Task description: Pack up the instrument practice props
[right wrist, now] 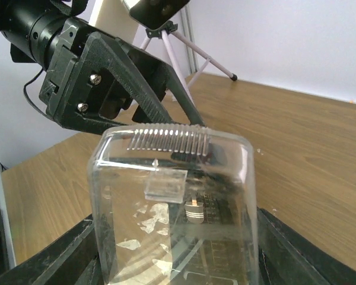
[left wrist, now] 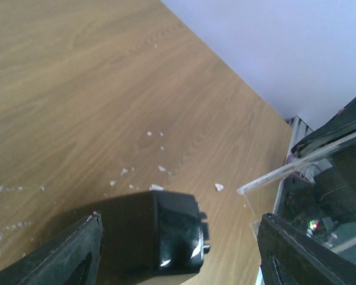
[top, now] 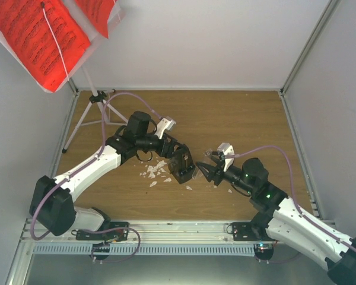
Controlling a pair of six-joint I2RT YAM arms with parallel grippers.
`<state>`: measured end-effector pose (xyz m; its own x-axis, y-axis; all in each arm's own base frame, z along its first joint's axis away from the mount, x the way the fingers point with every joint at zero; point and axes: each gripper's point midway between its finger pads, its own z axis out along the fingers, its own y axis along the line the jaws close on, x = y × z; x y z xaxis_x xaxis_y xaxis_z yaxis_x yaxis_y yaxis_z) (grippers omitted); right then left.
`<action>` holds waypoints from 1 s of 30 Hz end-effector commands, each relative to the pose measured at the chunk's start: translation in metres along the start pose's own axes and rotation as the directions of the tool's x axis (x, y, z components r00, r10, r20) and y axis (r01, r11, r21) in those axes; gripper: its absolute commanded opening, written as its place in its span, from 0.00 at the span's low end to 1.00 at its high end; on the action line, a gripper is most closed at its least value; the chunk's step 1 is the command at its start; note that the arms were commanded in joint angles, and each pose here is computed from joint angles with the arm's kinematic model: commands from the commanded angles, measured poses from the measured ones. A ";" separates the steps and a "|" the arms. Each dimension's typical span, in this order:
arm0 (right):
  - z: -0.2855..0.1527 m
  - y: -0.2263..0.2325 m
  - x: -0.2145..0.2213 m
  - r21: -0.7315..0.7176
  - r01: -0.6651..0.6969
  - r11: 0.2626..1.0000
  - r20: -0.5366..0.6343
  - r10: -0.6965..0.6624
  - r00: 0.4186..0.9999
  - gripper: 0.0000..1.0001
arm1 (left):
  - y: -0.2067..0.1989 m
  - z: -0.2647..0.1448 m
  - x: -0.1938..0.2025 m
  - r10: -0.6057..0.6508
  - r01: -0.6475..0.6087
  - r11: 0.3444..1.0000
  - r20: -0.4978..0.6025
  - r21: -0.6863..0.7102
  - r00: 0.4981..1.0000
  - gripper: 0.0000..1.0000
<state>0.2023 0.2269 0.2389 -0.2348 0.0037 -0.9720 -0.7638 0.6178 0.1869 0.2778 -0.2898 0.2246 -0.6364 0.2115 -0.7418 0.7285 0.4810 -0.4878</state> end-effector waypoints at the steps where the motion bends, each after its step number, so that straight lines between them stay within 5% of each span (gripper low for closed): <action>1: 0.001 -0.002 -0.005 0.025 0.015 1.000 0.040 -0.016 0.999 0.59 | -0.007 0.000 0.004 0.004 -0.004 0.996 0.006 0.091 1.000 0.72; 30: 0.017 -0.006 0.008 0.024 0.026 0.999 0.060 -0.027 0.998 0.59 | 0.017 0.017 -0.011 -0.045 0.042 0.993 0.029 0.107 0.999 0.72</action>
<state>0.2132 0.2345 0.2212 -0.2225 0.0133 -0.9748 -0.7520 0.6340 0.1803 0.2899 -0.2936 0.1955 -0.6981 0.2017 -0.6870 0.6925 0.4340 -0.5763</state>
